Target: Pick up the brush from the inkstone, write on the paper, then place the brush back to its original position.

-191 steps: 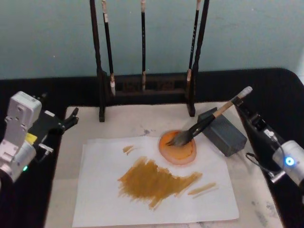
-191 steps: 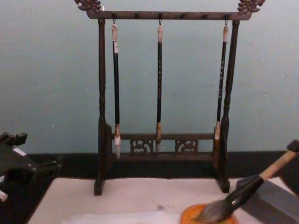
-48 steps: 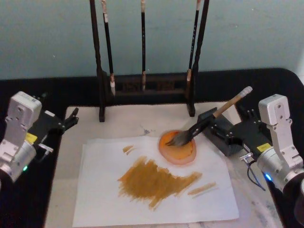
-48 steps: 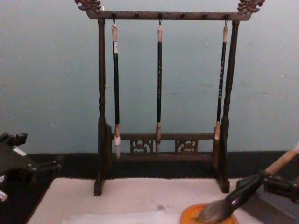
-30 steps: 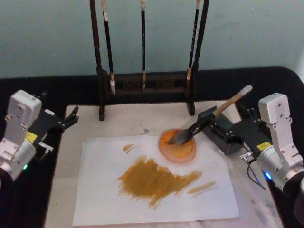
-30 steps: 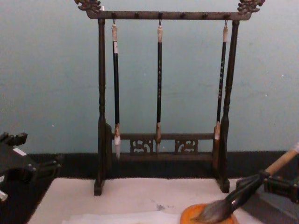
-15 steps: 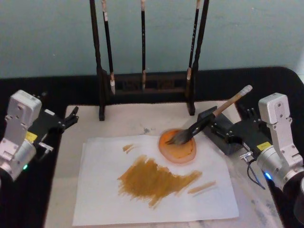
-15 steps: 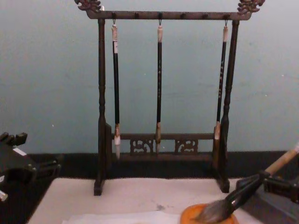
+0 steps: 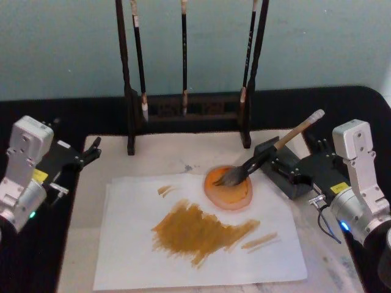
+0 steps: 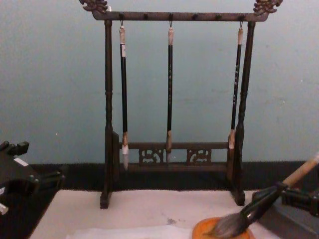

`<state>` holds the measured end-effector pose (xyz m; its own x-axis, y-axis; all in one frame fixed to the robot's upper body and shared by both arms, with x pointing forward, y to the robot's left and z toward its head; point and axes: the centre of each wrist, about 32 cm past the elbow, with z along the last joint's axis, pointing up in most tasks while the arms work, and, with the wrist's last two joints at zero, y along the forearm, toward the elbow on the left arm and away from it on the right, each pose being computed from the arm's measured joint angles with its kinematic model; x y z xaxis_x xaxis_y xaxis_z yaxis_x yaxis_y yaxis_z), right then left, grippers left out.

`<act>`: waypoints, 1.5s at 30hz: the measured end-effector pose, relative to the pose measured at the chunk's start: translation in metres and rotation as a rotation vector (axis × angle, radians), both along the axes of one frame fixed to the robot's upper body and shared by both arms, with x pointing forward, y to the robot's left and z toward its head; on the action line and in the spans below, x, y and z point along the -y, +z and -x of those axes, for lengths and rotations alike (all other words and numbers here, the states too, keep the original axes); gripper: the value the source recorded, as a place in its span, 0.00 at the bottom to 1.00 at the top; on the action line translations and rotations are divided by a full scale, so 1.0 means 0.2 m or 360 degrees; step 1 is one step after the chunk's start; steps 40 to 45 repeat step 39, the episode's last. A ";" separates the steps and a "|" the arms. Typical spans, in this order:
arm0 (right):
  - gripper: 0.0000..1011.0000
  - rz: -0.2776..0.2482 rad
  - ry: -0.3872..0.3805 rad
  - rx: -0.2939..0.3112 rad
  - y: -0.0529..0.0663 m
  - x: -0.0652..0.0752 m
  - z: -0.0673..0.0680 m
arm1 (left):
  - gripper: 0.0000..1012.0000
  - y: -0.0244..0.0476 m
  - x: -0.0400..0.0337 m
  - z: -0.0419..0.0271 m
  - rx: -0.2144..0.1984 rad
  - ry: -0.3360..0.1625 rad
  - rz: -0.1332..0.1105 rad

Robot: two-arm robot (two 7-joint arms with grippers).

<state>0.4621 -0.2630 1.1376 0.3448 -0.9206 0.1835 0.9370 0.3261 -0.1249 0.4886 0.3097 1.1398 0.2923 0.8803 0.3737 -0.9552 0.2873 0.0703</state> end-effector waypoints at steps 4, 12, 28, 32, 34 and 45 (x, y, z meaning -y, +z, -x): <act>0.99 0.0000 0.0000 0.0000 0.00 0.00 0.00 | 1.00 0.000 0.000 0.000 0.0000 0.0000 0.0000; 0.99 0.0000 0.0000 0.0000 0.00 0.00 0.00 | 1.00 0.000 0.000 0.000 0.0000 0.0000 0.0000; 0.99 0.0000 0.0000 0.0000 0.00 0.00 0.00 | 1.00 0.000 0.000 0.000 0.0000 0.0000 0.0000; 0.99 0.0000 0.0000 0.0000 0.00 0.00 0.00 | 1.00 0.000 0.000 0.000 0.0000 0.0000 0.0000; 0.99 0.0000 0.0000 0.0000 0.00 0.00 0.00 | 1.00 0.000 0.000 0.000 0.0000 0.0000 0.0000; 0.99 0.0000 0.0000 0.0000 0.00 0.00 0.00 | 1.00 0.000 0.000 0.000 0.0000 0.0000 0.0000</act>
